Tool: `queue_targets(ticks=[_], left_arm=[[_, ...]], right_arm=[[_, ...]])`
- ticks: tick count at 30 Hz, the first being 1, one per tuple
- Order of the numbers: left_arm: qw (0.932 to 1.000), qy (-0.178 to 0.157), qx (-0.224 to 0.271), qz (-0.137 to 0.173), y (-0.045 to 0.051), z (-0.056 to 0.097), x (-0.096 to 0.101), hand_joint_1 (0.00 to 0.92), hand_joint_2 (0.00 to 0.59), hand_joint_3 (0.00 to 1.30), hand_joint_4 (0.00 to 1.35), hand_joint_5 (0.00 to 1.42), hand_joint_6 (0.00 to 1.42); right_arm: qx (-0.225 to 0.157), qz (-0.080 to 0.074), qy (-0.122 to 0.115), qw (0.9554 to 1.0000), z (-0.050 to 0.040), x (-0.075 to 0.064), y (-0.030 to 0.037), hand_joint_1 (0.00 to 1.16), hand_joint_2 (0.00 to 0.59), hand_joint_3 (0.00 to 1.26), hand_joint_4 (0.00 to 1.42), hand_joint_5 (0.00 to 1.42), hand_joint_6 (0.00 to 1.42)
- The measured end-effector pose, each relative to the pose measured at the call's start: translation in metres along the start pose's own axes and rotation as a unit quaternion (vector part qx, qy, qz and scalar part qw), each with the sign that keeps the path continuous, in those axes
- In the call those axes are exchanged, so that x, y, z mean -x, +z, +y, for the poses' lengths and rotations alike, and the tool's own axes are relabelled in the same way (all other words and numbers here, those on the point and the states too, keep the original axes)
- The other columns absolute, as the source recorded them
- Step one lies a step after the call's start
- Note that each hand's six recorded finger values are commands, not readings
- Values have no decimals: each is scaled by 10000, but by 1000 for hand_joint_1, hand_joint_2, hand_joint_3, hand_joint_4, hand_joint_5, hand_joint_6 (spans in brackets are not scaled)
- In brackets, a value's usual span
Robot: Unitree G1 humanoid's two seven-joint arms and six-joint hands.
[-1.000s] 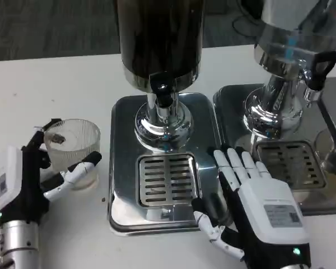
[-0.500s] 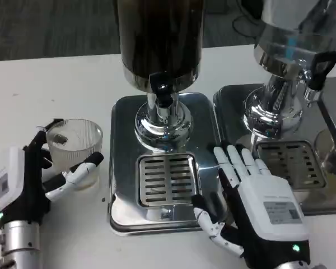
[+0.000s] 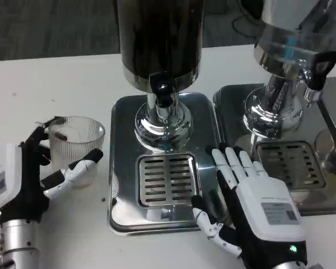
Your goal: Grasp the cup under the faucet to collect the drink, then remove the cup.
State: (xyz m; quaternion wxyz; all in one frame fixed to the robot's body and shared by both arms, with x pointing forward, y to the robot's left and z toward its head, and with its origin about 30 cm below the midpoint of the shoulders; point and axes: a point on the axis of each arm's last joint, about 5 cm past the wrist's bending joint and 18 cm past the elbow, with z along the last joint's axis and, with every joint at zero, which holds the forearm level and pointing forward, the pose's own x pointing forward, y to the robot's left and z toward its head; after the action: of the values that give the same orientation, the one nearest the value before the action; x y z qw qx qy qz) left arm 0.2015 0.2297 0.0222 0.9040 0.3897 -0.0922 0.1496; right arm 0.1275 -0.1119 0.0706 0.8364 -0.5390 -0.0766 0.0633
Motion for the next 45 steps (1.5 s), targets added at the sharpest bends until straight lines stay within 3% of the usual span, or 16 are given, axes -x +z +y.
queue_targets(ticks=[13, 20, 27, 45], left_arm=[[9997, -34, 6, -248, 26, -14, 37, 505, 132, 404, 534, 749, 810], [9973, -207, 149, -694, 136, -94, 48, 513, 129, 412, 534, 762, 824], [9909, -668, 233, -1147, 272, -261, 116, 514, 129, 417, 534, 755, 824], [9801, -1127, 230, -1617, 548, -567, -35, 505, 130, 404, 528, 745, 825]], right_arm=[[3, 6, -14, 10000, -2, 0, -3, 177, 415, 45, 0, 0, 49], [10, 19, -23, 10000, -5, -2, -9, 177, 415, 45, 0, 0, 49], [11, 55, -39, 10000, -11, 2, -15, 177, 415, 45, 0, 0, 49], [-22, 198, -133, 9997, -56, 56, 10, 177, 415, 45, 0, 0, 49]])
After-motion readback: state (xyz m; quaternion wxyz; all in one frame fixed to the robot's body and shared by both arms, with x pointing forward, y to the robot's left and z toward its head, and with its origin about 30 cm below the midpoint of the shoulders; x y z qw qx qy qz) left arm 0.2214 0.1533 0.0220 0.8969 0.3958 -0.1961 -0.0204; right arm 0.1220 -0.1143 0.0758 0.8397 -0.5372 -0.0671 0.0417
